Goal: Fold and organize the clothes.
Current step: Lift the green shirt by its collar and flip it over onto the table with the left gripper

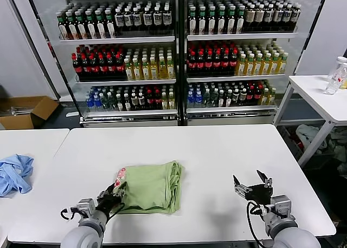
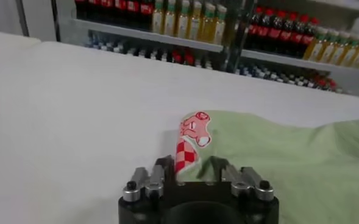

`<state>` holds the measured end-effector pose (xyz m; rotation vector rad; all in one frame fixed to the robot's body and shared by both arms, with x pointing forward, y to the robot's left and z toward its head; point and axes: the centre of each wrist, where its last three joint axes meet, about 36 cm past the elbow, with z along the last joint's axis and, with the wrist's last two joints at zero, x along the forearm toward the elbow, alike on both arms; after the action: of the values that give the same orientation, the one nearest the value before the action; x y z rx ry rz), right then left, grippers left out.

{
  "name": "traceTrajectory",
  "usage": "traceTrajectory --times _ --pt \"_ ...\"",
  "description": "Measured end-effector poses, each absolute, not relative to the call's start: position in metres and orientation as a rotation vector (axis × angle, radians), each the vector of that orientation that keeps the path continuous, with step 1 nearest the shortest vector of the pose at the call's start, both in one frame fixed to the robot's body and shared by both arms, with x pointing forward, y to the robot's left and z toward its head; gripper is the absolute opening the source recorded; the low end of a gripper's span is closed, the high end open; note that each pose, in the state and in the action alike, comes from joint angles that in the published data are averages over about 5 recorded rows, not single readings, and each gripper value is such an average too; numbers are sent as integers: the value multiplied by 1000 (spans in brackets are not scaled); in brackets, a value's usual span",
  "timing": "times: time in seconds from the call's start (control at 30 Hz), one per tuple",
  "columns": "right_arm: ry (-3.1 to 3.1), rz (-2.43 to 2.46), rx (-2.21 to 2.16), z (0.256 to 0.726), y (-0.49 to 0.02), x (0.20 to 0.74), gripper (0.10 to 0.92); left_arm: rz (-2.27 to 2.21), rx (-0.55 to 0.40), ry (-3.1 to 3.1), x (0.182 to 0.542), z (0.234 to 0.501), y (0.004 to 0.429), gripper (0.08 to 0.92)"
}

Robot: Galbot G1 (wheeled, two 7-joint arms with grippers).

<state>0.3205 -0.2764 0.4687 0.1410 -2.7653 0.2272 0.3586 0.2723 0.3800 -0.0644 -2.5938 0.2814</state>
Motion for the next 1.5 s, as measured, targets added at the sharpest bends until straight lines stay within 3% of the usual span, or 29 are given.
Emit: traceTrajectory --times 0.43,0.63,0.8,1.1,1.3,1.5 --pt "-2777 226 115 479 -283 311 823 806 -157 -2435 366 383 304 109" --pt "-2785 223 103 482 -285 310 823 1043 -135 -2394 363 395 337 98" --pt "-2792 215 107 483 -285 310 823 1153 -59 -2425 361 415 384 98" --pt "-2810 199 127 487 -280 309 823 1146 74 -2612 354 487 468 98" --pt "-2814 203 136 488 -278 307 823 1080 15 -2693 347 521 445 98" --pt "-2829 210 149 490 -279 308 823 1033 -93 -2663 353 504 369 98"
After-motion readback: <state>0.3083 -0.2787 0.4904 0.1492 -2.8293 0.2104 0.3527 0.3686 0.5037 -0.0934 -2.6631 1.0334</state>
